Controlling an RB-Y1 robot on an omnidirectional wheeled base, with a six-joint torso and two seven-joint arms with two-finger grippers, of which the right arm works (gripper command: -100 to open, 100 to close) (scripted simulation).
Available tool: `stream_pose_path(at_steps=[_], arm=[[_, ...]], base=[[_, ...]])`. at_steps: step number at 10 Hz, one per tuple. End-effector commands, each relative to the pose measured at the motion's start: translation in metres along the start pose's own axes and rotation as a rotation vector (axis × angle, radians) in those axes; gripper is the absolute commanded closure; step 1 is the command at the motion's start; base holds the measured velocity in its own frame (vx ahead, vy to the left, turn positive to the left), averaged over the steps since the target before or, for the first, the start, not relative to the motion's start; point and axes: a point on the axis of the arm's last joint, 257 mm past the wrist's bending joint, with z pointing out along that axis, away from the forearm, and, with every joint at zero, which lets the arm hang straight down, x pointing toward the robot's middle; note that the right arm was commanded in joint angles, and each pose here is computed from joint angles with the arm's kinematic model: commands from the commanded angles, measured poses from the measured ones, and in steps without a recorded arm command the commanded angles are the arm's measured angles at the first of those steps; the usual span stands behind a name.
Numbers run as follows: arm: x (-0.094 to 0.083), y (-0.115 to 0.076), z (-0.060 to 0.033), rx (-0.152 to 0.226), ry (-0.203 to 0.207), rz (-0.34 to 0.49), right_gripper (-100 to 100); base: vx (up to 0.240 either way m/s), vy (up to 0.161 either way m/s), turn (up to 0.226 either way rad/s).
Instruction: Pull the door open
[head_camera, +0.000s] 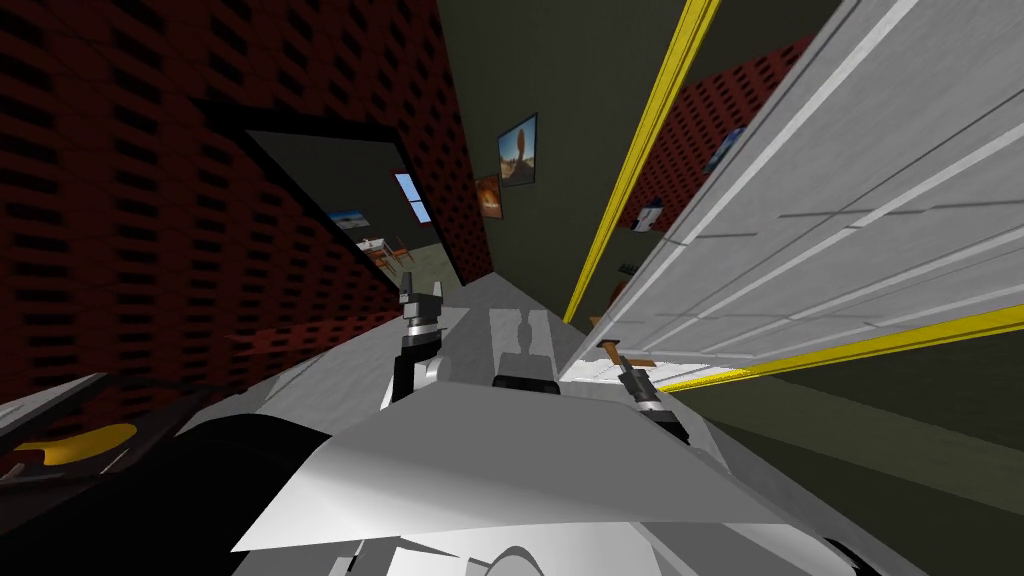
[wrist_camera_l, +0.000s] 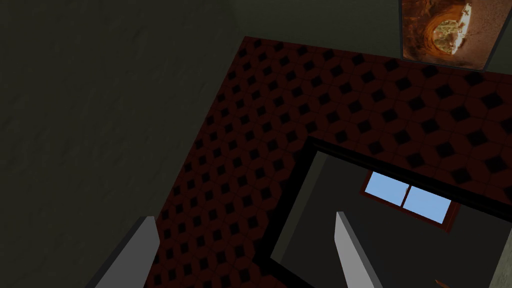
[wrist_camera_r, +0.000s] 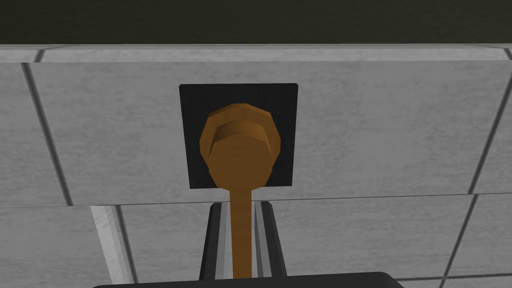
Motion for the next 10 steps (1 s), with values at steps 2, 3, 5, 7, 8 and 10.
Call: stream_pose_path(at_steps=[2, 3, 5, 7, 8, 10], arm=[[-0.001, 0.001, -0.0032, -0.003, 0.003, 0.000, 100], [0.002, -0.001, 0.0057, -0.002, -0.001, 0.001, 100], [0.005, -0.001, 0.0157, -0.004, -0.007, 0.000, 100], [0.008, -0.002, 0.0281, -0.006, -0.013, -0.001, 100], [0.010, -0.002, 0.0350, -0.007, -0.016, -0.001, 100], [0.012, -0.002, 0.0423, -0.008, -0.020, -0.001, 100]], base=[[-0.124, -0.031, 0.070], [-0.134, -0.034, 0.113], [-0.188, -0.068, 0.119], [-0.188, -0.053, 0.097], [-0.198, -0.057, 0.114], [-0.174, -0.062, 0.070]])
